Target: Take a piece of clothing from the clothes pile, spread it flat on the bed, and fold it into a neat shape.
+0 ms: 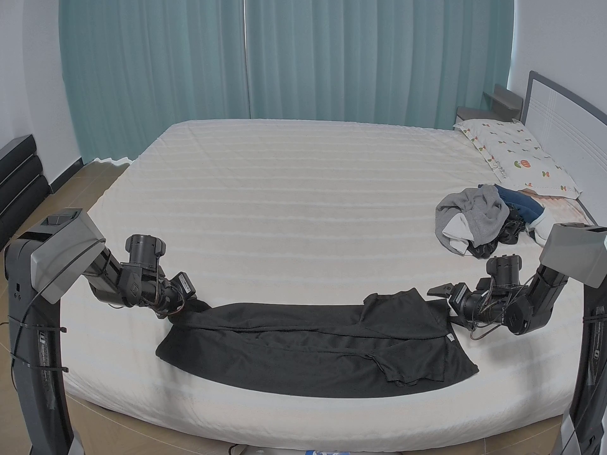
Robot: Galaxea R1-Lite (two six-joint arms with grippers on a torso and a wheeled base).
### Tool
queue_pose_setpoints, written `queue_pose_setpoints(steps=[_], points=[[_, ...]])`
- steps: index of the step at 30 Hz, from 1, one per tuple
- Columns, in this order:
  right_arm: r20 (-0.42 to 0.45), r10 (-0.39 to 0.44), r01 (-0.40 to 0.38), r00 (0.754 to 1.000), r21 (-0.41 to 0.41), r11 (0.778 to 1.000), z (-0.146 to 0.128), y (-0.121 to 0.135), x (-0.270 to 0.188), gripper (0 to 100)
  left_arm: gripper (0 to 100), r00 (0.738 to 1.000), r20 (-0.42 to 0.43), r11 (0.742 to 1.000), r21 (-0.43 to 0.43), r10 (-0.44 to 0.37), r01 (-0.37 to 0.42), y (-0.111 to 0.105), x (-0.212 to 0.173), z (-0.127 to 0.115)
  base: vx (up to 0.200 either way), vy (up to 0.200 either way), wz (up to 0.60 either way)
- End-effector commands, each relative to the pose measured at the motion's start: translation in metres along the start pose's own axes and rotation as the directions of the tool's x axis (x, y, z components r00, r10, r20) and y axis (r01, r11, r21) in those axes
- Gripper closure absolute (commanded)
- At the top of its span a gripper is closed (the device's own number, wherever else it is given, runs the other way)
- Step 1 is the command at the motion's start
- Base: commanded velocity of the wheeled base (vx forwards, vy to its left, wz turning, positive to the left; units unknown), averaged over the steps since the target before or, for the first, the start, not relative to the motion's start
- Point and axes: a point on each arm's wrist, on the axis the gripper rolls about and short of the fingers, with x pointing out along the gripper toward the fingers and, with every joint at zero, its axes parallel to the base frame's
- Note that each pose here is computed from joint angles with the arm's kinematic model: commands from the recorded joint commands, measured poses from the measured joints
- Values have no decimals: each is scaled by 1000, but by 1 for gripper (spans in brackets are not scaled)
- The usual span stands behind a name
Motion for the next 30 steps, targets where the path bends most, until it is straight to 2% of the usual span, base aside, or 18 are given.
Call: queue_pose_setpoints(steps=[1, 6, 10, 20, 28, 29, 30], points=[[0, 1, -1, 1000, 0, 1000, 0, 0, 1, 0, 100, 1000, 20, 1000, -11, 22, -22, 3, 1, 2, 0, 0, 0], [10, -1, 1, 1000, -2, 1000, 0, 0, 1, 0, 100, 998, 50, 998, -62, 30, -27, 4, 0, 6, 0, 0, 0], [56, -36, 37, 998, -14, 999, 2, 4, 7, 0, 100, 996, 92, 992, -124, 11, 0, 3, -1, 12, 0, 0, 0], [89, -34, 37, 995, -32, 999, 4, 13, 13, 0, 100, 994, 113, 990, -142, 0, 16, 6, -1, 12, 0, 0, 0], [79, -43, 46, 996, -37, 998, -1, 11, 19, 0, 100, 993, 114, 990, -143, -1, 17, 5, -2, 13, 0, 0, 0], [80, -42, 45, 996, -38, 998, -1, 11, 19, 100, 100, 993, 114, 990, -143, -1, 17, 5, -2, 13, 0, 0, 0], [83, -41, 44, 996, -38, 998, 0, 12, 19, 100, 100, 993, 114, 989, -145, -1, 17, 5, -2, 13, 0, 0, 0]])
